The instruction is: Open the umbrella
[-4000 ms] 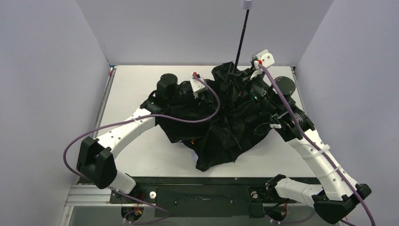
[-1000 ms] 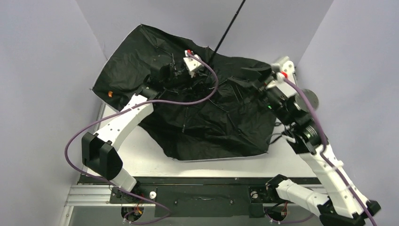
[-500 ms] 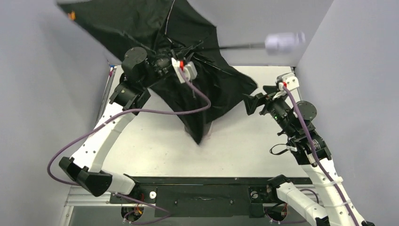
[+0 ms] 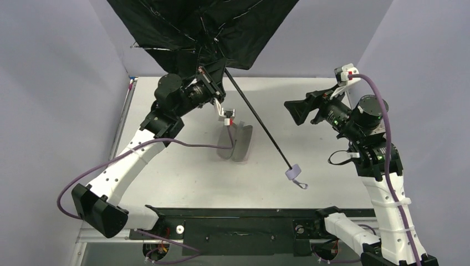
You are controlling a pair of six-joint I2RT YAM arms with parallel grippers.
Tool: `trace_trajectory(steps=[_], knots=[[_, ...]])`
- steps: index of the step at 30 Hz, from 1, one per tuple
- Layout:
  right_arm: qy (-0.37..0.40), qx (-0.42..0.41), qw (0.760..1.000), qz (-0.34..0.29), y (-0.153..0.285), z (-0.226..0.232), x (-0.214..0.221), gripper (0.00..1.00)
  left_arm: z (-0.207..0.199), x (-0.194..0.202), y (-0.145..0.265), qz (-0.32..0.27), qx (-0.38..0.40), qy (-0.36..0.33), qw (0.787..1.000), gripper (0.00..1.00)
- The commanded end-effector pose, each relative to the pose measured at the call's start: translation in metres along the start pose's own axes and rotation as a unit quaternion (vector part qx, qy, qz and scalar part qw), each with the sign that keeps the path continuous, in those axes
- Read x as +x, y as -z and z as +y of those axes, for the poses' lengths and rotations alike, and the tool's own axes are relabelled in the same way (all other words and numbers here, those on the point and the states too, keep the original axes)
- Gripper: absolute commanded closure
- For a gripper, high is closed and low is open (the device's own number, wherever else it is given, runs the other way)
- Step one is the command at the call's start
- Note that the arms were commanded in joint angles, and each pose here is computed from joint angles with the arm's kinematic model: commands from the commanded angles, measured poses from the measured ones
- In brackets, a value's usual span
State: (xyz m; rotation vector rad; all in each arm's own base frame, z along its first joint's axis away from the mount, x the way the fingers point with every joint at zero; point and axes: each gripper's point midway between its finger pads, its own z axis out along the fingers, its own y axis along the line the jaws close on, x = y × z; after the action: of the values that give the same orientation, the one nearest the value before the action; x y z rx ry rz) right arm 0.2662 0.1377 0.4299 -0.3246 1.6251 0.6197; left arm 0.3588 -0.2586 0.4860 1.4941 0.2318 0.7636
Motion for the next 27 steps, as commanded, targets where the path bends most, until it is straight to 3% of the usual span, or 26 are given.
trace_trajectory(steps=[1,9,20,24,27], knots=[[-0.055,-0.085,0.995,0.019,0.003,0.038,-0.004,0.15,0.057,0.039,0.009,0.104,-0.094,-0.094,0.986,1.00],[-0.006,-0.108,0.991,0.085,-0.009,0.056,0.040,0.14,0.060,0.047,-0.010,0.118,-0.176,-0.140,0.967,1.00],[0.063,-0.006,0.991,0.116,-0.016,0.013,0.069,0.16,0.064,0.037,-0.011,0.078,-0.202,-0.135,0.967,1.00],[0.070,-0.003,0.990,0.126,-0.020,0.010,0.072,0.21,0.059,0.035,-0.012,0.063,-0.192,-0.127,0.971,1.00],[0.063,-0.030,0.984,0.162,-0.022,0.016,0.093,0.30,0.061,0.037,-0.015,0.063,-0.194,-0.130,0.970,1.00]])
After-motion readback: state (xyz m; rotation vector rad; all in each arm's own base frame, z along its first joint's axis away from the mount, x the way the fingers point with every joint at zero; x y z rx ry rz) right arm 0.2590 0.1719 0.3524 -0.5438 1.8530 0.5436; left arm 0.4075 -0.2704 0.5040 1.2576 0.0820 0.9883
